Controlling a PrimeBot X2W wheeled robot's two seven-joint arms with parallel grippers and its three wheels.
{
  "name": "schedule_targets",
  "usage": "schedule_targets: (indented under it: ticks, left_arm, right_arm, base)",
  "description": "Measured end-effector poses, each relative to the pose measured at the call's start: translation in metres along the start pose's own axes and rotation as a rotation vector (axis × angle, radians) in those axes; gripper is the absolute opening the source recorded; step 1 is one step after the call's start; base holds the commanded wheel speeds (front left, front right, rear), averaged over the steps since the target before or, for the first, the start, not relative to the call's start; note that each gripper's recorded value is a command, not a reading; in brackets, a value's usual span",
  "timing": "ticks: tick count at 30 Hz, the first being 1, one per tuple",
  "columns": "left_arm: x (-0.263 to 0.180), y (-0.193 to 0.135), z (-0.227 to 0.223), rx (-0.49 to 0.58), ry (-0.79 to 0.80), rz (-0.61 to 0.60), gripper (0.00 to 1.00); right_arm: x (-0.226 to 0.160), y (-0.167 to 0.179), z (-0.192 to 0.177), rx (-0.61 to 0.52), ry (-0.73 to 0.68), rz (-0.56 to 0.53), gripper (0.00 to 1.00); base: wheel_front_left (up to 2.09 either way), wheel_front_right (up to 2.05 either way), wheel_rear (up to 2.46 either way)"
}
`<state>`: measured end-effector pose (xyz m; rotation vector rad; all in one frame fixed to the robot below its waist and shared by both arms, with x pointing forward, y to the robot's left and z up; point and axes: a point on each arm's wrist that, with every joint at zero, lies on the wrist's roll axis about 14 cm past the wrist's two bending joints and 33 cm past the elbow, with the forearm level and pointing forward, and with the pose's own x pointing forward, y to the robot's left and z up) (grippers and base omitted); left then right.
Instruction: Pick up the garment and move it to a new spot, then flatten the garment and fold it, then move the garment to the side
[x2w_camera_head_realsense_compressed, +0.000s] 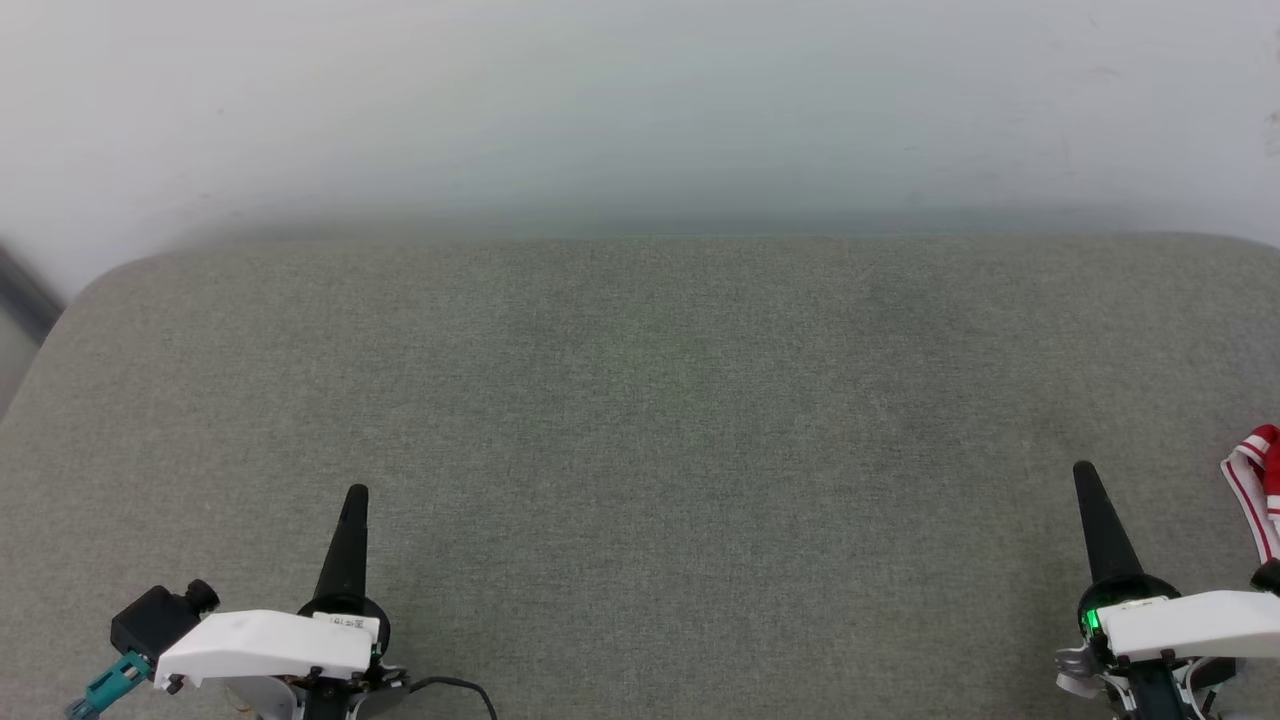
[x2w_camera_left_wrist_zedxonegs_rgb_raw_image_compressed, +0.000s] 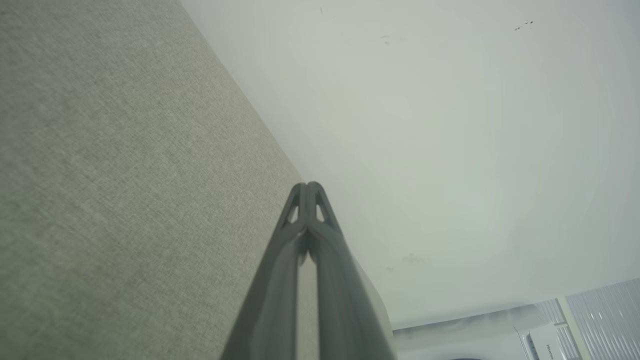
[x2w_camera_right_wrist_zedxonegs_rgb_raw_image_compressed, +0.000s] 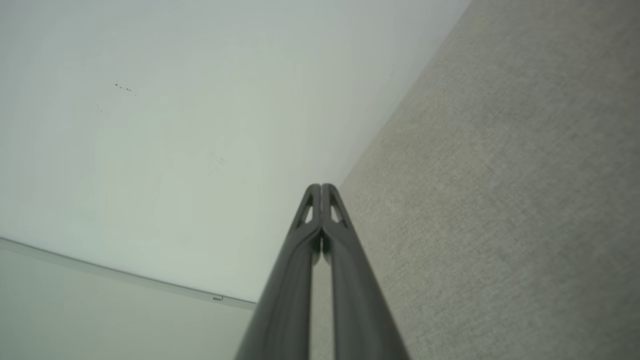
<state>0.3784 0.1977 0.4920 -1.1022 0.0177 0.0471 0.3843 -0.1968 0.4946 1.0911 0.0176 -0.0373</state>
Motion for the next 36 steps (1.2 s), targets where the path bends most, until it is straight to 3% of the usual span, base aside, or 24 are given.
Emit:
schedule_targets:
  ticks: [36]
  left_arm:
    - [0.0062,-0.0049,0.0047,-0.306,0.015,-0.011,0.00]
  right_arm:
    - [0.0028,0.0036,0.0038,0.314,0.012,0.010,0.00]
  base:
    - [0.00,0.00,0.00]
